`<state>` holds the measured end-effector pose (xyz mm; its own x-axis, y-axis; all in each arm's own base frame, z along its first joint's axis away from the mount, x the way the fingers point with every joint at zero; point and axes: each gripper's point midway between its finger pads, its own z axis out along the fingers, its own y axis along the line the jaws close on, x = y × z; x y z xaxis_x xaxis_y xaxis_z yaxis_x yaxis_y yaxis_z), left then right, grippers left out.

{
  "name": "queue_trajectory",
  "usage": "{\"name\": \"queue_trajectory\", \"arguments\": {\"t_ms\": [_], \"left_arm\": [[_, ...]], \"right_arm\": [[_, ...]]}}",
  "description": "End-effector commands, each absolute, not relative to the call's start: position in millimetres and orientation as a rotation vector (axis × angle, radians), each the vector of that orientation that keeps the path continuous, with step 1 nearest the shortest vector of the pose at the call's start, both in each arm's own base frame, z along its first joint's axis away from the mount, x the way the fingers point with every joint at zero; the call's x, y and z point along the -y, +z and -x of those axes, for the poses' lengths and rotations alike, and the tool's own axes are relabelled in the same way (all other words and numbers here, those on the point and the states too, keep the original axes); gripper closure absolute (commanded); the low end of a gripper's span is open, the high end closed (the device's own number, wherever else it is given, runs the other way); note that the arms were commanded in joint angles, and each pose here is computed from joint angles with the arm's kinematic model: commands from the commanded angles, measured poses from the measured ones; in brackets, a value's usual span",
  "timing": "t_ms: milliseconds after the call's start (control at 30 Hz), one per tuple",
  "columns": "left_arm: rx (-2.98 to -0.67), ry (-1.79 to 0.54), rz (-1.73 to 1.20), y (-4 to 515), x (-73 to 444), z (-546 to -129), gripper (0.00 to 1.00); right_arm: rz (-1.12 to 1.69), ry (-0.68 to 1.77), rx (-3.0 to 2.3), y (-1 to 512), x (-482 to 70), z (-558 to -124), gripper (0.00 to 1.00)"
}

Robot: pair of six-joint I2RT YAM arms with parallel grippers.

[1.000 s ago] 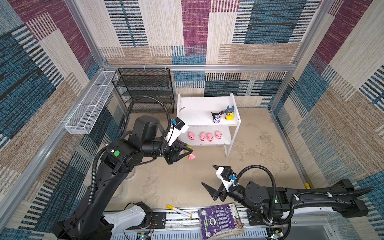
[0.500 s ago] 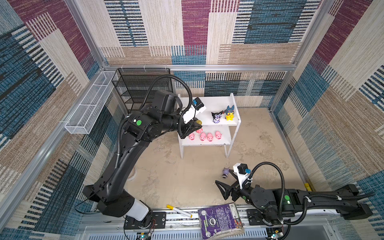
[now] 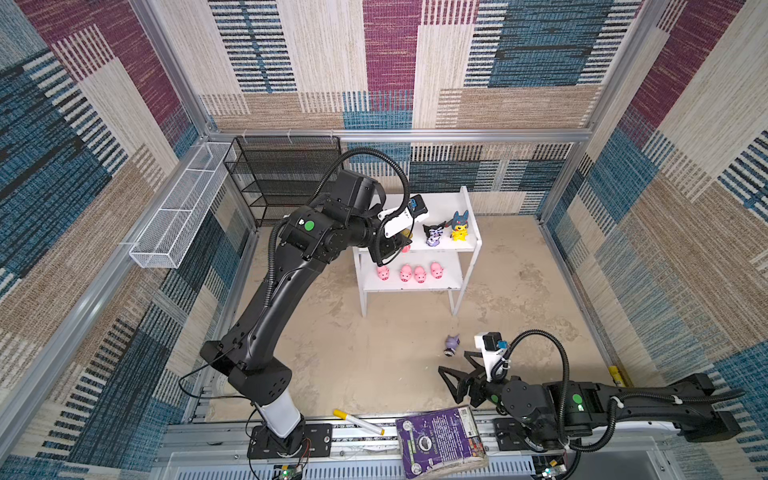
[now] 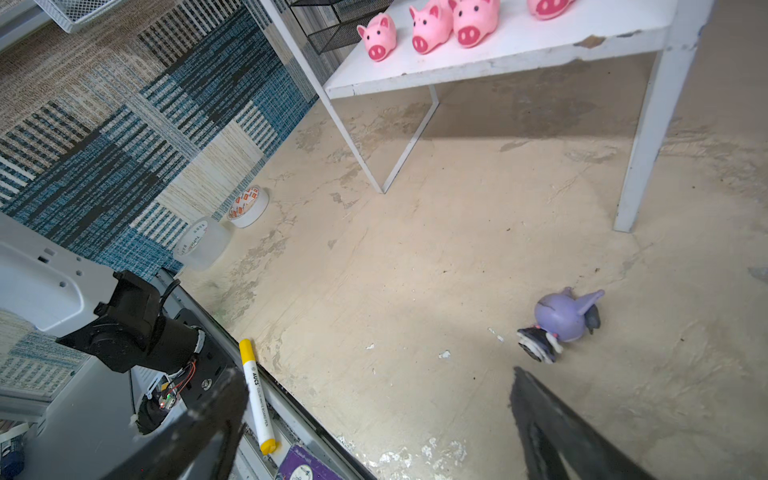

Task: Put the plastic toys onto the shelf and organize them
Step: 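Carry the princess with the left gripper up onto the shelf's top tier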

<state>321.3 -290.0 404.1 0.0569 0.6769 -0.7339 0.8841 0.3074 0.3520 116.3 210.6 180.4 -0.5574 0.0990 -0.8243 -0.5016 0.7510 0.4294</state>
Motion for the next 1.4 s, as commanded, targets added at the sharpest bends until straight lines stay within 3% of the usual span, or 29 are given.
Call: {"name": "queue_trajectory", "arguments": {"t_ms": [0,1167,1367], "left_arm": [[-1.589,-0.268,-1.485,409.9,295.9,-323.5,0.78],[-1.531,-0.355,-1.522,398.2,311.1,-349.7,0.71],[-1.543,-0.367,-1.521,394.4,311.6,-352.6,0.61]], "right_arm": [[0.294,0.831,-2.020,181.5,-210.8,-115.9,0.00],[0.325,0.825,-2.027,177.8,-214.7,-113.9,0.00],[0.332,0.825,-2.021,178.5,-215.5,-113.7,0.00]]}}
